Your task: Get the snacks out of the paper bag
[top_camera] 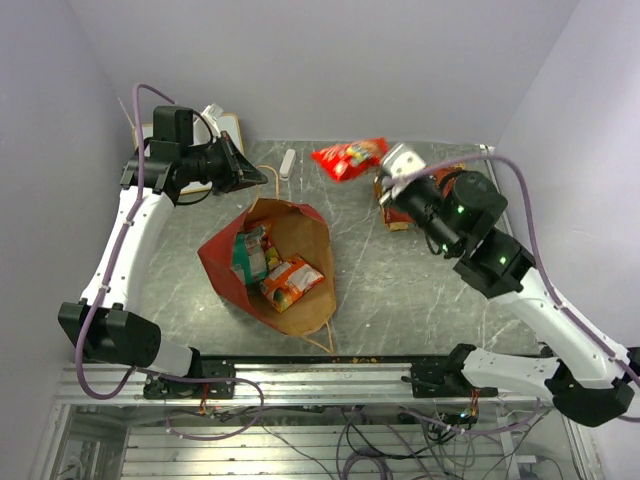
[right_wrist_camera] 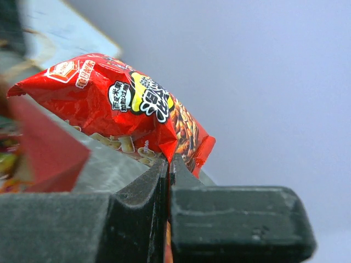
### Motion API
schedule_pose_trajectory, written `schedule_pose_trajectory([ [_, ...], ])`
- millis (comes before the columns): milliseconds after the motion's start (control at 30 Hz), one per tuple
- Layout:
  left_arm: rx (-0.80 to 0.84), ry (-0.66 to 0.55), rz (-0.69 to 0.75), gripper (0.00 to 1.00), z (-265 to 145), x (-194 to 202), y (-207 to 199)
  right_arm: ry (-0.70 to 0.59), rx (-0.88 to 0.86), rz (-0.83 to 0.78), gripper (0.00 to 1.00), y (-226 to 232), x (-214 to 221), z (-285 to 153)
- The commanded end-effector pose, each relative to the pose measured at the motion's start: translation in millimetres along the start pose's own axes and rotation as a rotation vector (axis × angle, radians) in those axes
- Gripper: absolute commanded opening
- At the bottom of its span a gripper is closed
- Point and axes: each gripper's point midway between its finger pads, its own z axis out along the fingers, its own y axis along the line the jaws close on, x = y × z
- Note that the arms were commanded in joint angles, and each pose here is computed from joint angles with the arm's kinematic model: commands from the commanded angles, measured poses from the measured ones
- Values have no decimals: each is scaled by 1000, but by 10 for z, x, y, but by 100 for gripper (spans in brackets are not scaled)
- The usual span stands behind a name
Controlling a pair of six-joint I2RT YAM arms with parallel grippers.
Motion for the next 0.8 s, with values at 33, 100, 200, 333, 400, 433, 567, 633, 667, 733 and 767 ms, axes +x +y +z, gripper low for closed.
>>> schedule_pose_trajectory([
  [33,35,-18,37,7,-39,-60,-77,157,368,197,0,-795,498,56],
  [100,38,-21,42,7,-53,-77,-104,248,491,268,0,-982,797,75],
  [200,40,-27,46,7,-79,-95,-138,392,626,367,0,-1213,1256,123],
  [333,47,-14,40,7,-63,-87,-144,634,790,541,0,-1487,2136,88],
  [400,51,-9,38,7,-56,-86,-149,721,850,631,0,-1552,2487,35],
  [433,52,-9,39,7,-55,-95,-151,756,874,672,0,-1564,2643,5],
  [567,51,-10,44,7,-57,-128,-172,838,967,808,0,-1531,3126,-125],
  [633,61,-14,44,7,-55,-141,-193,870,1011,836,0,-1508,3323,-194],
  [667,64,-13,39,7,-48,-142,-196,886,1032,838,0,-1501,3415,-237],
  [733,71,-13,33,7,-31,-149,-199,923,1068,838,0,-1456,3569,-301],
  [767,72,-12,32,7,-25,-149,-197,934,1084,844,0,-1440,3628,-323],
])
